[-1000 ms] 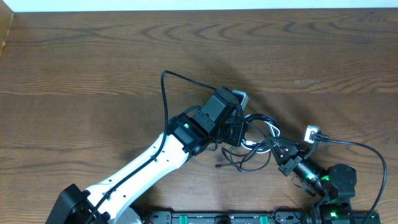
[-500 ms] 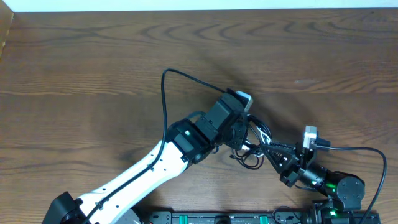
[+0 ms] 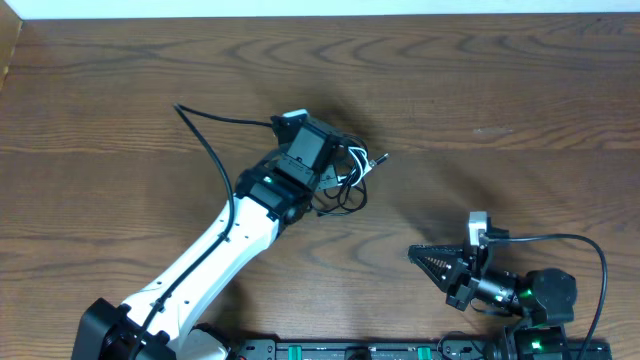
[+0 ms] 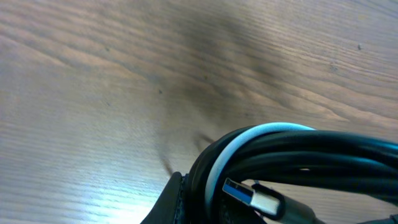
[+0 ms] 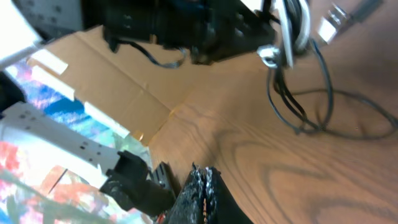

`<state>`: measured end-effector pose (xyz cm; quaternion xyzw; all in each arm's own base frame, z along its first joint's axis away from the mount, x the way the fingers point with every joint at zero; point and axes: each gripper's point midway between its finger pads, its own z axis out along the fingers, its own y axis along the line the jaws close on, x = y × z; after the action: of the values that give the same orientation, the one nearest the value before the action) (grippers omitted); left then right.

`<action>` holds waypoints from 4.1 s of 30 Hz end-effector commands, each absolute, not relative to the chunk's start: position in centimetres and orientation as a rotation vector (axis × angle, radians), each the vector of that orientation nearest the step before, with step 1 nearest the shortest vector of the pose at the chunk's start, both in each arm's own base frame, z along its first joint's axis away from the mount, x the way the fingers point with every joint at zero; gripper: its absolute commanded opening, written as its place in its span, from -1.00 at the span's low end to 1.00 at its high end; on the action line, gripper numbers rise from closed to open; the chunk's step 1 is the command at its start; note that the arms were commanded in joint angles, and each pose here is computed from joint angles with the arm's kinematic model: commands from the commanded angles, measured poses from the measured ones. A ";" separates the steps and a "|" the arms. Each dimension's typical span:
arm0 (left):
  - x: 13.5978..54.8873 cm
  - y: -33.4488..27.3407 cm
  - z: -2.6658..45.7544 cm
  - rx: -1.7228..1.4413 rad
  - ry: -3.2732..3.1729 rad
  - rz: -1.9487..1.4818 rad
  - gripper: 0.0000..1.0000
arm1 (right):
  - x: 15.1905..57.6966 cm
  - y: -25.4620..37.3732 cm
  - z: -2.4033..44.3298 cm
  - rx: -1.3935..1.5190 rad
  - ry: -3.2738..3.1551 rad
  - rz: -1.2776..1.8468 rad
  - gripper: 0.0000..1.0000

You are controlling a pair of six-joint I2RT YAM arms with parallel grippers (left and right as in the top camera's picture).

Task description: Untangle cables

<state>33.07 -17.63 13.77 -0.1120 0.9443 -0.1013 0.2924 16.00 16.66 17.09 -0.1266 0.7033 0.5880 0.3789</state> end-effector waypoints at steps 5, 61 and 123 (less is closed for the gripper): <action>30.2 -22.2 13.4 0.072 2.623 -0.505 -0.85 | 17.3 16.0 16.2 -0.240 1.823 1.429 -0.46; 24.7 -27.4 14.3 -0.117 2.825 -1.000 -0.85 | 23.5 7.9 9.1 0.545 1.977 0.952 -0.97; 22.6 -30.5 14.2 -1.146 2.758 -1.025 -0.85 | 20.5 15.5 14.6 -0.099 1.855 1.232 0.37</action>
<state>23.28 -29.93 14.04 -0.3846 0.8650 -0.3220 -0.0131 20.27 15.52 14.65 -0.0376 0.7456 0.5091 0.4283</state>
